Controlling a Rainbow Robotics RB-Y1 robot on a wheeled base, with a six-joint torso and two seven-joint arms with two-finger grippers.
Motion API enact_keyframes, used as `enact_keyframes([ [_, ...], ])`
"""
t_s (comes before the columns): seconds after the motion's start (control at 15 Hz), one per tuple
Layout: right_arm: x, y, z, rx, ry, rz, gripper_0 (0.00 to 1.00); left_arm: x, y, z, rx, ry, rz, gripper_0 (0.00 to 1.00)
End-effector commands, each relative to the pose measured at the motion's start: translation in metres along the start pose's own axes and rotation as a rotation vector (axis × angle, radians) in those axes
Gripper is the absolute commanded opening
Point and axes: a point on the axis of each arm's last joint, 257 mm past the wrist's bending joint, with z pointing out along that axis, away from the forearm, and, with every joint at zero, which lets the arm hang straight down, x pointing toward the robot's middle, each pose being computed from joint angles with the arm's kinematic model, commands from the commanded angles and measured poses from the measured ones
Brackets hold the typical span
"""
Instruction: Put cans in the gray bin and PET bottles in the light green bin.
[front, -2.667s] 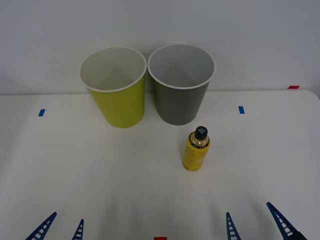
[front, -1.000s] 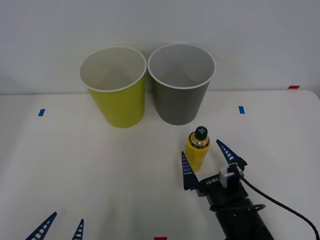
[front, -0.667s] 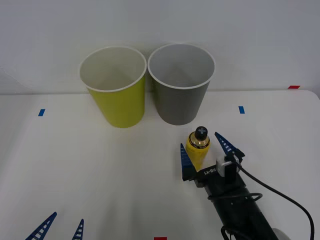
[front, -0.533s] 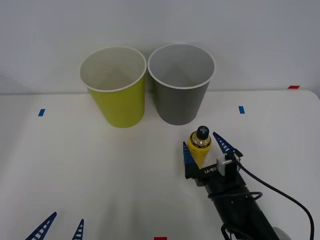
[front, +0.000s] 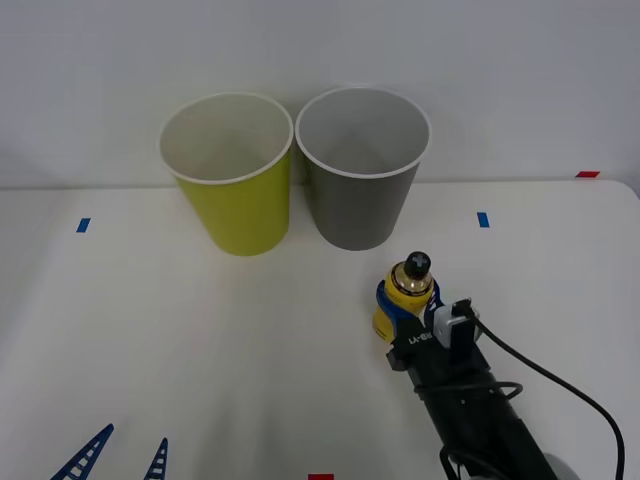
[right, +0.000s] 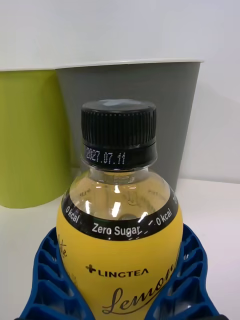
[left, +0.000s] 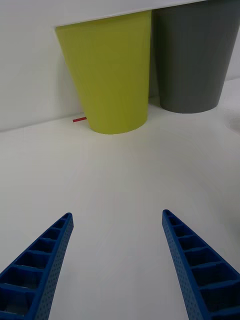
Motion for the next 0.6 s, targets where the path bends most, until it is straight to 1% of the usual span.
enact_keyframes([
  [0.07, -0.011, 0.0, 0.003, 0.001, 0.056, 0.008, 0.03, 0.0, 0.0, 0.0, 0.0, 0.0, 0.0, 0.6],
  [0.2, -0.027, 0.005, -0.002, -0.008, 0.117, 0.023, 0.03, 0.0, 0.0, 0.0, 0.0, 0.0, 0.0, 0.6],
  [0.27, -0.035, 0.007, -0.005, -0.012, 0.132, 0.029, 0.02, 0.0, 0.0, 0.0, 0.0, 0.0, 0.0, 0.6],
  [0.4, -0.049, 0.012, -0.004, -0.029, 0.171, 0.023, 0.02, 0.0, 0.0, 0.0, 0.0, 0.0, 0.0, 0.61],
  [0.53, -0.068, 0.021, 0.002, -0.056, 0.207, 0.019, 0.01, 0.0, 0.0, 0.0, 0.0, 0.0, 0.0, 0.6],
  [0.6, -0.076, 0.027, 0.006, -0.071, 0.216, 0.019, 0.01, 0.0, 0.0, 0.0, 0.0, 0.0, 0.0, 0.61],
])
